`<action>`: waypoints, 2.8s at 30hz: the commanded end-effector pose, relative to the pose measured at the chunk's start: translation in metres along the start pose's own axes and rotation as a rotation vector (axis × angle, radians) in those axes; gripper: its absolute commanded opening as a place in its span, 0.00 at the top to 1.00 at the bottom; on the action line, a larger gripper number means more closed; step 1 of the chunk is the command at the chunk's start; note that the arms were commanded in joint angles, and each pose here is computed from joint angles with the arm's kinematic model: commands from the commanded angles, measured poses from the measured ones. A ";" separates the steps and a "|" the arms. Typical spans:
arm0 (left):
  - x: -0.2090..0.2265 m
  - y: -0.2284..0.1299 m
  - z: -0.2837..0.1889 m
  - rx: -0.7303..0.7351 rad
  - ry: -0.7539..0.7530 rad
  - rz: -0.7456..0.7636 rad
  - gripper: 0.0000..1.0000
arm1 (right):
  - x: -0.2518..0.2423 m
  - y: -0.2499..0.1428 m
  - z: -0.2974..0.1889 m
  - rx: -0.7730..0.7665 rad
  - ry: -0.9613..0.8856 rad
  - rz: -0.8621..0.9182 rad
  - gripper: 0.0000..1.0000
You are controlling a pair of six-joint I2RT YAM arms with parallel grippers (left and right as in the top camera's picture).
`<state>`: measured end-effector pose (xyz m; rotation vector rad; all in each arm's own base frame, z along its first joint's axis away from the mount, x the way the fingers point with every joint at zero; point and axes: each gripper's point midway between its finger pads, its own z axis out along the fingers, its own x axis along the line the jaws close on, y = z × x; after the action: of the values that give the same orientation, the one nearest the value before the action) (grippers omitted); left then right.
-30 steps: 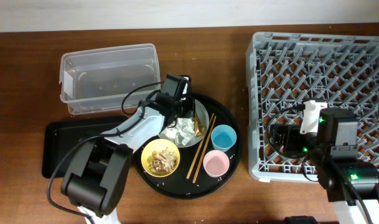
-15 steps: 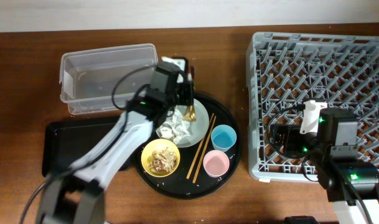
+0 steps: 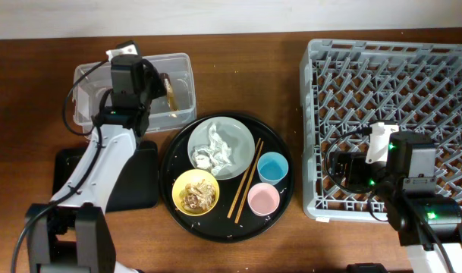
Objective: Sort waste into correct bins and load items into the dishwasher rack
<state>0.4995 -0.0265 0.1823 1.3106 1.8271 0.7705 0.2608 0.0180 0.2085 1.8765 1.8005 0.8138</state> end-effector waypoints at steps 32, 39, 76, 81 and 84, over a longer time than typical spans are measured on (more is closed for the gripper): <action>-0.112 -0.059 -0.071 0.267 -0.208 0.219 1.00 | 0.003 0.003 -0.006 -0.006 0.009 0.006 0.02; -0.027 0.012 -0.028 0.090 -0.071 0.056 0.99 | 0.003 0.003 -0.006 -0.006 0.009 0.006 0.02; -0.086 -0.178 -0.068 0.760 -0.093 0.424 0.99 | 0.002 -0.002 -0.001 0.030 0.006 0.009 0.02; -0.062 -0.051 -0.057 0.385 0.098 0.372 0.99 | 0.002 -0.002 -0.001 0.030 0.006 0.009 0.02; -0.030 -0.008 -0.036 0.262 0.147 0.265 1.00 | 0.002 -0.003 -0.001 0.033 0.005 0.009 0.02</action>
<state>0.4520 -0.0998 0.1865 1.8556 1.8920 0.6675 0.2558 0.0180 0.1999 1.9124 1.8300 0.7733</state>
